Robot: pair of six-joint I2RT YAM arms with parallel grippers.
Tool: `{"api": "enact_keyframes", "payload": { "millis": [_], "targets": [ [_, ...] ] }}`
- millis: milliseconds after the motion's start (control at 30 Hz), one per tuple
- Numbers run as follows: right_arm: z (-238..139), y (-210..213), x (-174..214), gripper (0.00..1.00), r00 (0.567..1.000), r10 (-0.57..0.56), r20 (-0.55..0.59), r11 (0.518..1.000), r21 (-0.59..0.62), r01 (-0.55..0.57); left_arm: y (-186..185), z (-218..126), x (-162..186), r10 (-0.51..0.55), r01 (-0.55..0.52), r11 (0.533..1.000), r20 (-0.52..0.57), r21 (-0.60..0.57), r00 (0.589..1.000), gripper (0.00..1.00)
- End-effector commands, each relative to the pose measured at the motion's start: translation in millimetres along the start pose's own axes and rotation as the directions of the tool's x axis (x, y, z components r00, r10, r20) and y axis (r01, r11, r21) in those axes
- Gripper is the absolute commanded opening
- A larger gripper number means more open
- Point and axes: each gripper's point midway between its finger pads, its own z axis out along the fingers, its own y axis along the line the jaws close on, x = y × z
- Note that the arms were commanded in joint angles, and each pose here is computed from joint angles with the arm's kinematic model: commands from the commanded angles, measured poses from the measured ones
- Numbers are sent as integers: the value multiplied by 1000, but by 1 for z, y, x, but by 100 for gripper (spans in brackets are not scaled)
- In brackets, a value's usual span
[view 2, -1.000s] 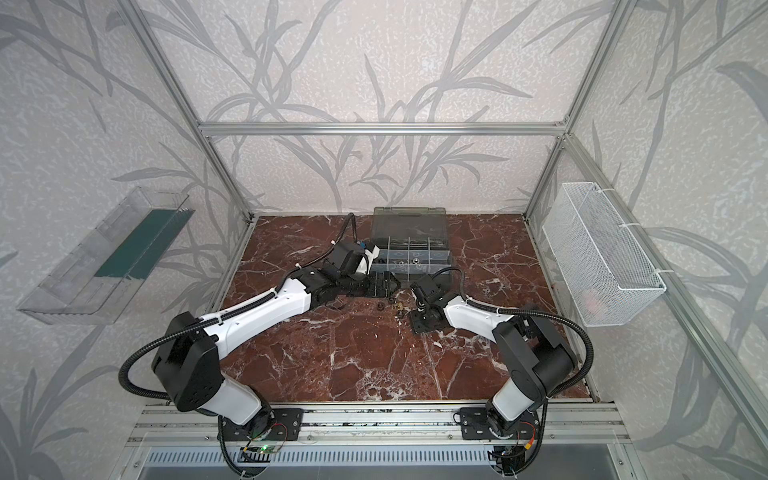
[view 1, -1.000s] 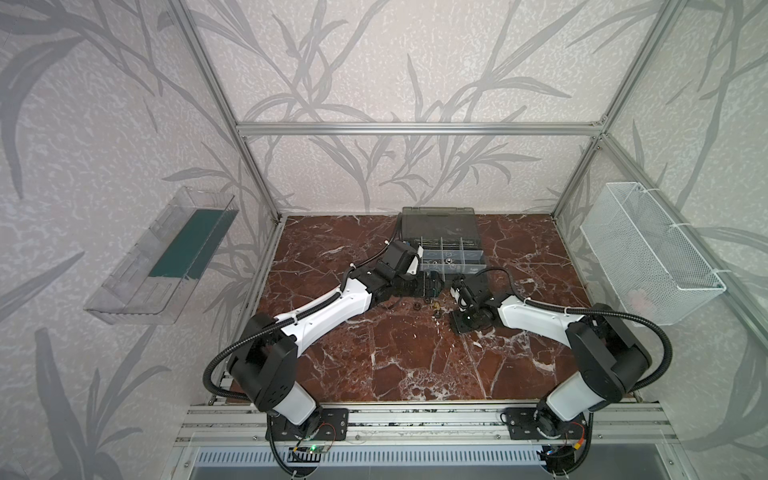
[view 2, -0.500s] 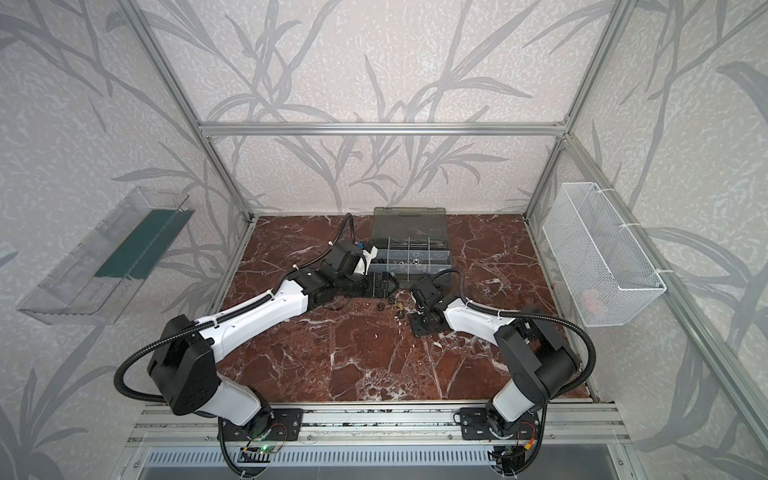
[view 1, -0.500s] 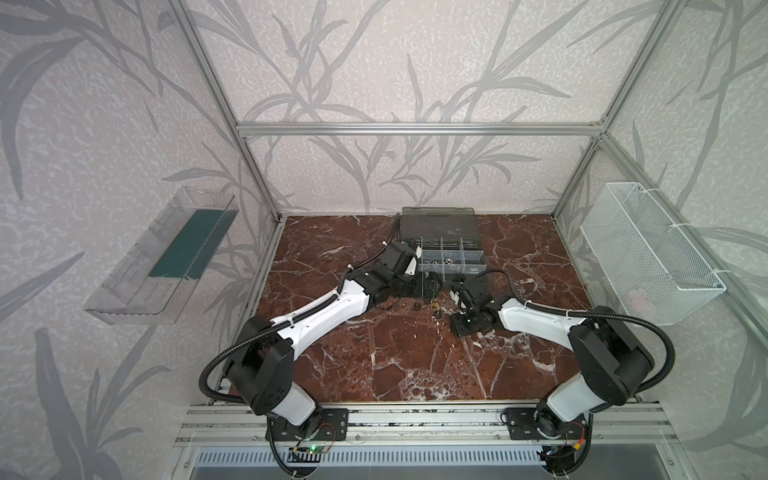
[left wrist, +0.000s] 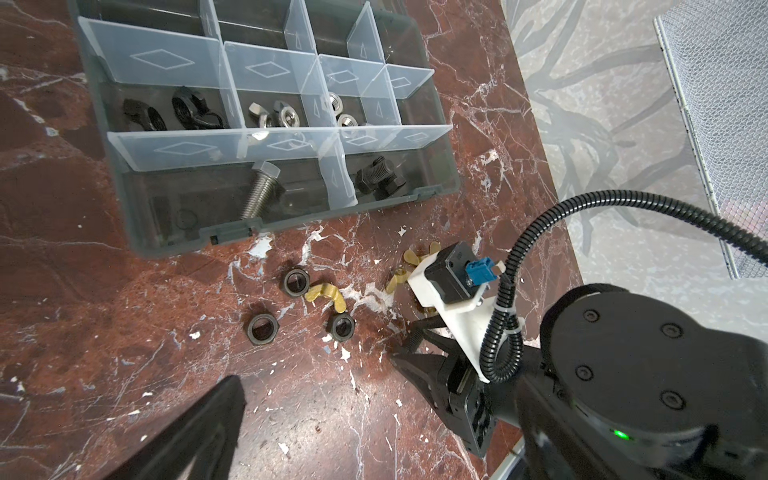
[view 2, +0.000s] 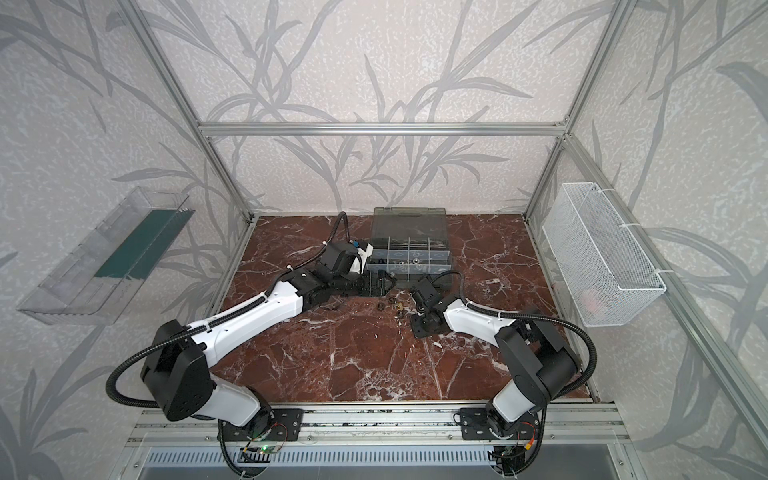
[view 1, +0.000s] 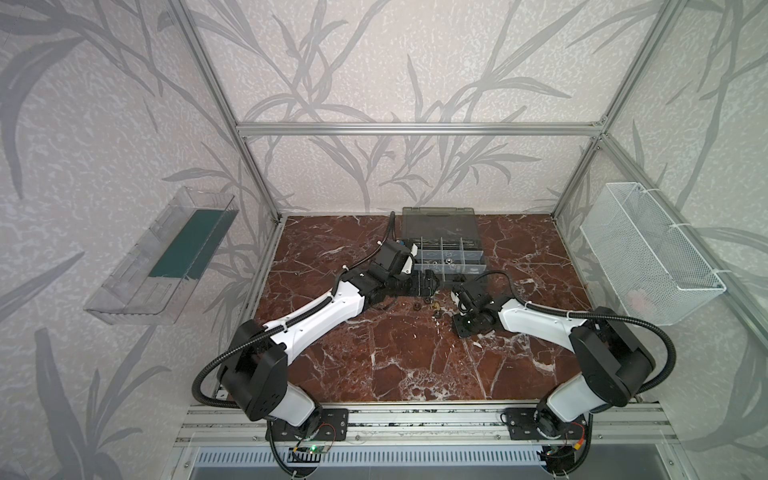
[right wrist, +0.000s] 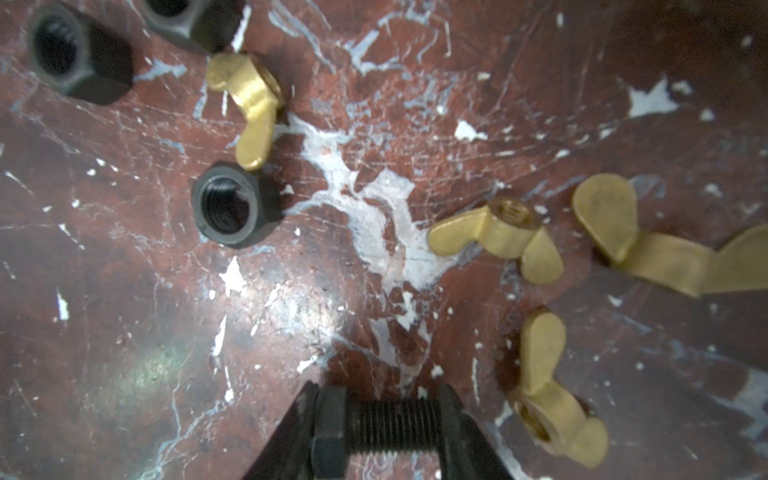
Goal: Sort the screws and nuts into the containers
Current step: 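Close the right gripper on the black bolt, then lift the black bolt with the right gripper over a box compartment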
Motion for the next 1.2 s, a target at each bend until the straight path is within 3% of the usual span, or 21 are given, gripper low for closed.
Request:
{"api": "enact_keyframes", "payload": {
  "millis": [0,300,567,900,1067,1167],
  "targets": [
    [-26,7,-25,36,999,8,54,1000,-6,-7,-1,-11,-6,22,-22,1000,31,-2,999,99],
    [-70,-1,-112,35,976,64,207,998,-18,-62,-7,-21,-18,71,-70,997,60,-15,996,99],
    [-54,-33,-163,34,968,147,204,989,-13,-147,0,-26,-28,147,-141,985,67,-96,987,99],
    [-24,-84,-170,33,958,241,158,968,39,-250,9,-38,-73,307,-260,923,135,-283,942,99],
    [-20,-103,-166,34,951,266,156,958,63,-278,9,-35,-86,334,-268,916,196,-300,922,99],
    [-15,-107,-162,40,953,269,140,957,75,-281,2,-32,-81,373,-323,912,183,-254,910,99]
  ]
}}
